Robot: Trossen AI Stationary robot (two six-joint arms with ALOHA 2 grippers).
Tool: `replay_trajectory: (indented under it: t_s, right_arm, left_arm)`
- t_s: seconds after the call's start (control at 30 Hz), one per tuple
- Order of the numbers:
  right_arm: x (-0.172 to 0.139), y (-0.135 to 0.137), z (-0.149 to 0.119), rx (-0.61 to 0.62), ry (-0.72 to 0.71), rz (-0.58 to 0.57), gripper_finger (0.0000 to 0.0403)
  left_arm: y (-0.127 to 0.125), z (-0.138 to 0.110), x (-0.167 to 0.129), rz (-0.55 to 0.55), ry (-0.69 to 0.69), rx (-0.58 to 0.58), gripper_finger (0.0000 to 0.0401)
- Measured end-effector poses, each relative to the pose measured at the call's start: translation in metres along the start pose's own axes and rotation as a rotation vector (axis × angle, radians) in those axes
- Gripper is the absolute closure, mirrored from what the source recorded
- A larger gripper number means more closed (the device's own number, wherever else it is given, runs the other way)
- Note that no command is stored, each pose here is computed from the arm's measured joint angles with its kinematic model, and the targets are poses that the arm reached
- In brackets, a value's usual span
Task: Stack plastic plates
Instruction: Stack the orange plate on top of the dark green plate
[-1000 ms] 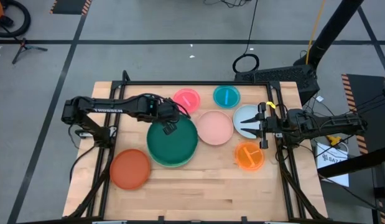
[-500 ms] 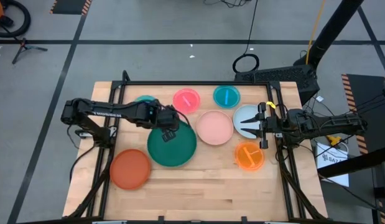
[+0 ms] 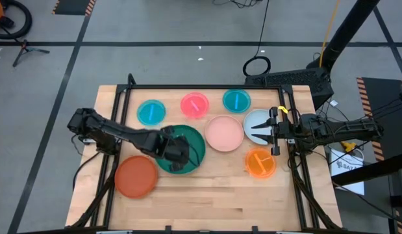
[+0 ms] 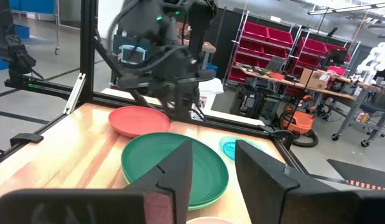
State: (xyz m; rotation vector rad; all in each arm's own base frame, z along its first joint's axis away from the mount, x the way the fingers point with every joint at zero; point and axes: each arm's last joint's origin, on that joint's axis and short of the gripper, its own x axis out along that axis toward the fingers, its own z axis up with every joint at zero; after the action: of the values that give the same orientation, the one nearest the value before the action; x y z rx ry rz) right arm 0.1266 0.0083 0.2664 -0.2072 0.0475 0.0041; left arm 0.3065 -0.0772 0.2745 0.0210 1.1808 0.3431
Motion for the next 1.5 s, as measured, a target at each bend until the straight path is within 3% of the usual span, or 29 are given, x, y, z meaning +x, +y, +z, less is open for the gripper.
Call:
replay_trajectory:
  t_s: [0.2,0.4,0.63,0.8,1.07,1.23,1.5]
  right_arm:
    - [0.000,0.000,0.000,0.000,-0.001,-0.001,0.0289]
    - [0.000,-0.001,0.002,0.019,-0.014,-0.029,0.0289]
    - [0.004,-0.004,0.000,0.074,0.015,-0.149,0.0289]
    - [0.015,-0.004,0.002,0.114,-0.001,-0.151,0.0289]
    - [0.042,-0.001,0.005,0.184,0.092,-0.113,0.0289]
    - [0.061,0.003,0.010,0.217,0.150,-0.069,0.0289]
    - [0.089,0.012,0.014,0.208,0.221,-0.033,0.0289]
  left_arm:
    - [-0.023,-0.014,0.005,-0.065,0.112,0.047,0.0343]
    - [-0.040,-0.023,-0.002,-0.085,0.103,0.098,0.0343]
    - [-0.049,-0.028,-0.007,0.003,0.029,0.191,0.0343]
    - [-0.053,-0.031,-0.011,0.078,-0.028,0.261,0.0343]
    - [-0.060,-0.041,-0.018,0.131,-0.051,0.365,0.0343]
    - [-0.061,-0.053,-0.027,0.154,-0.020,0.374,0.0343]
    - [-0.058,-0.076,-0.048,0.140,-0.107,0.319,0.0343]
